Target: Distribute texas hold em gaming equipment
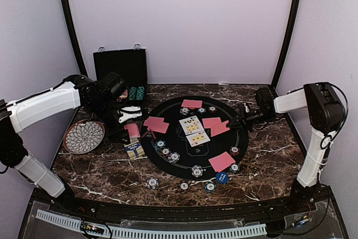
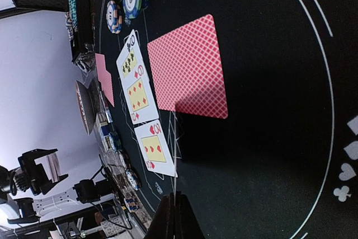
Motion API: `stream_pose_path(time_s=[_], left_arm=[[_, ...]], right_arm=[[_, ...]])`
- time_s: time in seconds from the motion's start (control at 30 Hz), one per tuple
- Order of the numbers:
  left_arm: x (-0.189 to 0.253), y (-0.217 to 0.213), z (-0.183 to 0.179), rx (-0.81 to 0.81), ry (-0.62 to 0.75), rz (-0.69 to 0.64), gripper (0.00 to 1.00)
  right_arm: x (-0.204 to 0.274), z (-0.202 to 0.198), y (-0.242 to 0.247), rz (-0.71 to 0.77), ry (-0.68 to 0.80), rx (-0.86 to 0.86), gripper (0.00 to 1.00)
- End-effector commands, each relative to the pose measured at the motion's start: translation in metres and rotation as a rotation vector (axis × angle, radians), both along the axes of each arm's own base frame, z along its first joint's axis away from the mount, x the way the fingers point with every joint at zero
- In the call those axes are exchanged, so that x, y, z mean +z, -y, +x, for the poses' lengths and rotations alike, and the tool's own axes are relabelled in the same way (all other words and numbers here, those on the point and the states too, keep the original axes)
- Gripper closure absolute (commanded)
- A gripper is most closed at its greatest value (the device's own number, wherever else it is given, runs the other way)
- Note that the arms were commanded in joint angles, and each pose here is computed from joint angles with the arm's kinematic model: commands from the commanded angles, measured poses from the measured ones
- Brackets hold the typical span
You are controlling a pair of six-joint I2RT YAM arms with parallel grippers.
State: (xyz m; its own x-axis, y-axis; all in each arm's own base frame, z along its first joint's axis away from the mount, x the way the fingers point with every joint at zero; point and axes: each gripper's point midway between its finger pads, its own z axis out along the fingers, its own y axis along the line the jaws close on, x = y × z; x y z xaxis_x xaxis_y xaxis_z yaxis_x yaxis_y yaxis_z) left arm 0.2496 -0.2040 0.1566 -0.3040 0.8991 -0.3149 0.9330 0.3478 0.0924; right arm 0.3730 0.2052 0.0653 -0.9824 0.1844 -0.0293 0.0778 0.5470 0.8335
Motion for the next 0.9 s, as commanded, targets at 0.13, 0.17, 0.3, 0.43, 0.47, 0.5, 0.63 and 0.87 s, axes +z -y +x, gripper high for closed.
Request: stream_pose_path(time_s=[0.13, 0.17, 0.3, 0.43, 0.47, 0.5, 0.63, 0.87], left_arm=[[-0.002, -0.015, -0.005, 0.050, -0.002, -0.041, 1.00], [-0.002, -0.019, -0.004, 0.060, 0.002, -0.040, 1.00], [-0.010, -0.030, -0.007, 0.080, -0.001, -0.029, 1.00], [-0.023, -0.041, -0.015, 0.087, -0.005, -0.008, 1.00], [-0.024, -0.043, -0.016, 0.089, 0.001, -0.008, 1.00], [-0.029, -0.045, -0.019, 0.091, -0.009, 0.001, 1.00], [-0.042, -0.054, -0.024, 0.096, -0.017, 0.023, 1.00], [-0.058, -0.066, -0.028, 0.096, -0.007, 0.042, 1.00]], right_arm=[[-0.016, -0.011, -0.001, -0.023, 0.002, 0.040, 1.00], [-0.020, -0.012, 0.001, -0.043, -0.005, 0.042, 1.00], [-0.038, -0.018, 0.009, -0.156, -0.028, 0.063, 1.00], [-0.050, -0.023, 0.013, -0.250, -0.045, 0.085, 1.00], [-0.052, -0.023, 0.013, -0.261, -0.047, 0.090, 1.00], [-0.053, -0.023, 0.012, -0.272, -0.047, 0.097, 0.99], [-0.053, -0.019, 0.012, -0.327, -0.029, 0.112, 0.94], [-0.055, -0.016, 0.022, -0.486, -0.010, 0.139, 0.68]])
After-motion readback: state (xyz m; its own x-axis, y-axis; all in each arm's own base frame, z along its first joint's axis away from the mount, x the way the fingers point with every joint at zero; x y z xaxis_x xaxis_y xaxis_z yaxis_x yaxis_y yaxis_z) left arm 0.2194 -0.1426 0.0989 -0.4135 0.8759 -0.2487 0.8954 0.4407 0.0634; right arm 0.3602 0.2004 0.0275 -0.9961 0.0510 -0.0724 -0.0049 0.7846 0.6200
